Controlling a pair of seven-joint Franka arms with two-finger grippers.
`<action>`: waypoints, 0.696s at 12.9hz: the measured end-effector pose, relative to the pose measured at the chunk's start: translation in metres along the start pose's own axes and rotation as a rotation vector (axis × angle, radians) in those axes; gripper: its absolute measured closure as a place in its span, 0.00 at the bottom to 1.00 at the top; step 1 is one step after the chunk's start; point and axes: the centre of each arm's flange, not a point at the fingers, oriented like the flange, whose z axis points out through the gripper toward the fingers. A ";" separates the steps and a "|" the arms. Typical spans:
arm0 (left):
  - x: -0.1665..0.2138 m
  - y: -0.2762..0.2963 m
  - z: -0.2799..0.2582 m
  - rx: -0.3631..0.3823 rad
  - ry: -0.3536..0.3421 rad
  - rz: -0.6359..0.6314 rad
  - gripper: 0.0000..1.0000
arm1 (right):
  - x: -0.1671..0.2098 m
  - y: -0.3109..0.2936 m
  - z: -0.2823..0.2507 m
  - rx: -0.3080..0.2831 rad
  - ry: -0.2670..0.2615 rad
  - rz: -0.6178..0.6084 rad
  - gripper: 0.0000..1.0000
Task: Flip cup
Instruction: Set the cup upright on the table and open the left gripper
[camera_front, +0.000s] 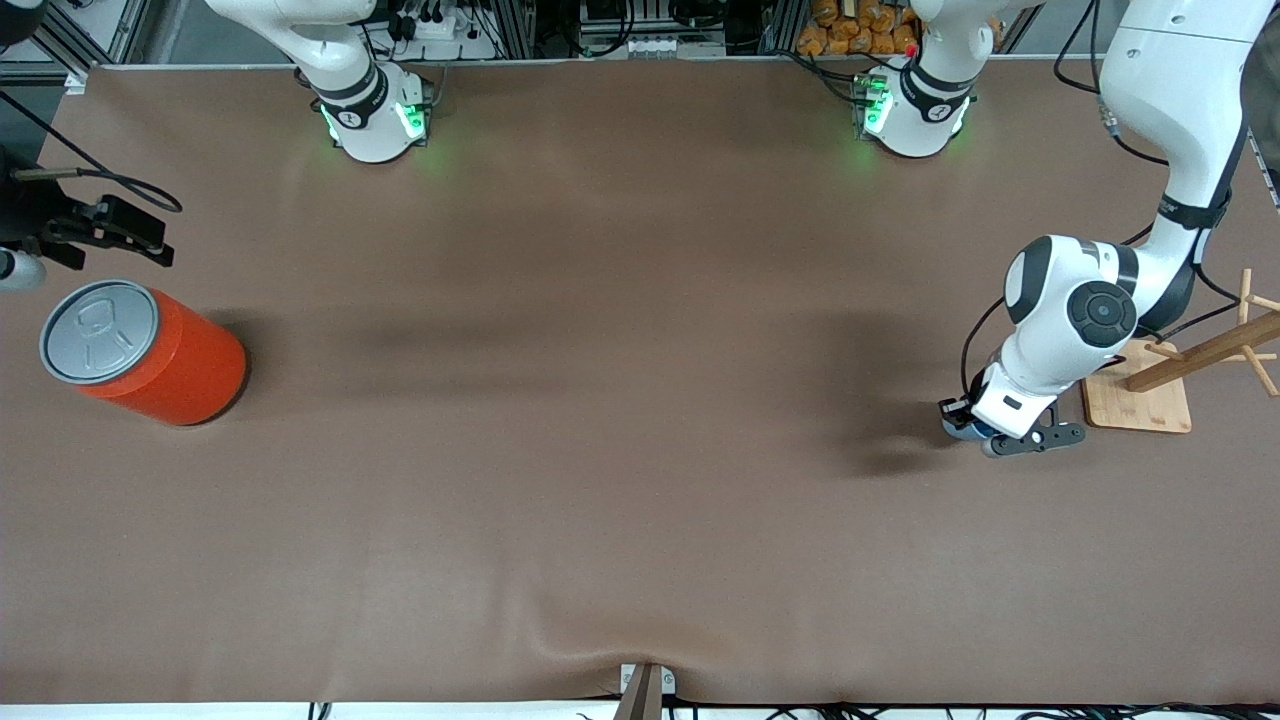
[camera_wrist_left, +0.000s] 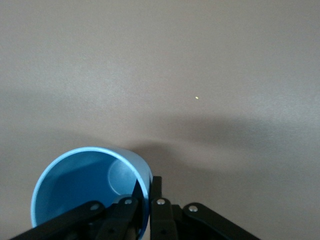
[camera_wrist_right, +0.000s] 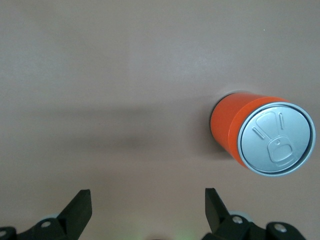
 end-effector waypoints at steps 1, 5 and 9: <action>0.000 -0.002 0.001 0.003 0.000 -0.003 0.76 | -0.001 -0.001 -0.005 0.000 0.003 0.004 0.00; 0.027 0.005 -0.049 0.015 -0.043 -0.050 0.31 | -0.003 -0.008 -0.012 0.004 0.005 0.041 0.00; 0.064 0.017 -0.186 0.036 -0.028 -0.073 0.00 | -0.004 -0.018 -0.012 0.007 0.003 0.062 0.00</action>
